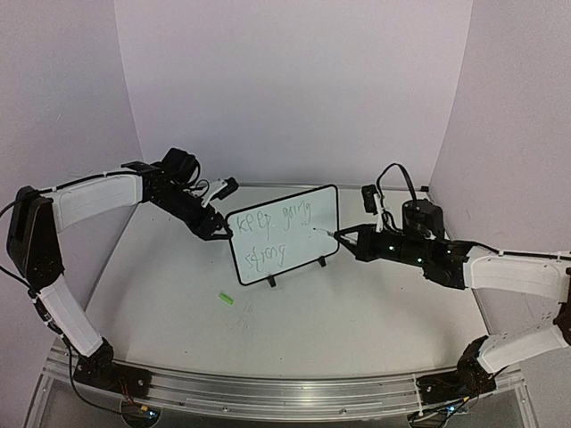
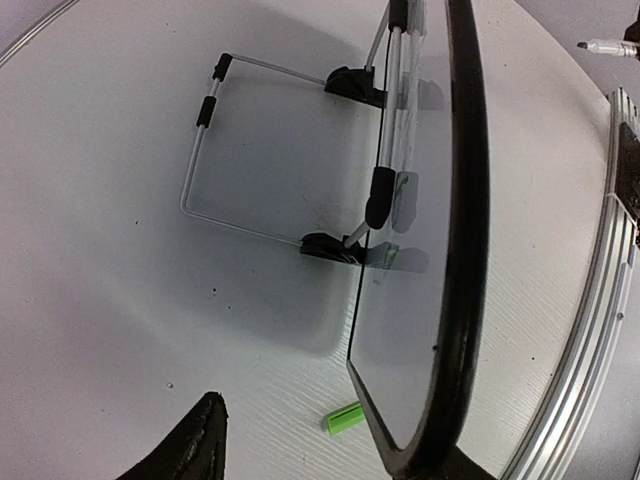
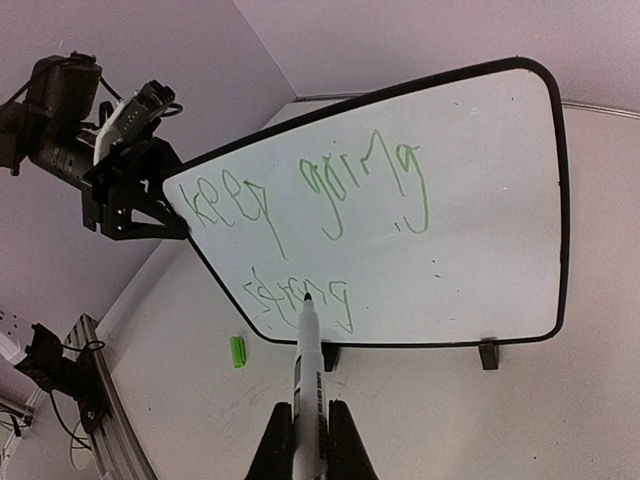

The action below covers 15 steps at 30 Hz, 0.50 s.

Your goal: Write a sentence on the whiteboard

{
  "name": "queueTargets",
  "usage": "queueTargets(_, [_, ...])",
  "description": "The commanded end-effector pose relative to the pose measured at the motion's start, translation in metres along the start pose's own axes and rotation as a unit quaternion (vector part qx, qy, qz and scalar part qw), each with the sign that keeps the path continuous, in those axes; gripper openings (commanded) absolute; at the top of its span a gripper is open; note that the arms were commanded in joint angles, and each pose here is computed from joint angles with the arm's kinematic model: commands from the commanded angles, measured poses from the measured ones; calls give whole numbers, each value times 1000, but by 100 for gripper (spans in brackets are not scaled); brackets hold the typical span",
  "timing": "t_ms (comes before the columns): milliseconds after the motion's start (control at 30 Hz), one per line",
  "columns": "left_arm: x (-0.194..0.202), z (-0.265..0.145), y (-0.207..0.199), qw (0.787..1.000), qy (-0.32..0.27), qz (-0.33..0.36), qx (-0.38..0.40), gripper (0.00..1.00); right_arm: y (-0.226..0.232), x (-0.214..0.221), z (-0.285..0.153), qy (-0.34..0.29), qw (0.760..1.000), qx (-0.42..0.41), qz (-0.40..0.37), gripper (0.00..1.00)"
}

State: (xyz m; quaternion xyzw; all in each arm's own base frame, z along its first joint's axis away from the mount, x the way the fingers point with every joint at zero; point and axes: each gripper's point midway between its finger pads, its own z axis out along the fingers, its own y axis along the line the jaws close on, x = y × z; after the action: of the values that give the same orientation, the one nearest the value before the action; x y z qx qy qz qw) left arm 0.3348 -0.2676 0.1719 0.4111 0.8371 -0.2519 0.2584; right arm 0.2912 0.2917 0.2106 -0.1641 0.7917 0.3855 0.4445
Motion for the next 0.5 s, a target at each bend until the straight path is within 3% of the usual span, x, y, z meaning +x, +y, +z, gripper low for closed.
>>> queueTargets(0, [-12, -23, 0, 999, -25, 3, -32, 67, 9, -9, -13, -21, 1000, -14, -15, 0])
queueTargets(67, [-14, -30, -2, 999, -31, 0, -36, 83, 10, -11, -16, -26, 999, -14, -17, 0])
queueTargets(100, [-15, -34, -4, 999, -38, -3, -38, 86, 11, -12, -18, -29, 999, -15, -18, 0])
queueTargets(467, [-15, -61, -23, 992, -117, -37, -35, 95, 14, -18, -23, -37, 999, -17, -25, 0])
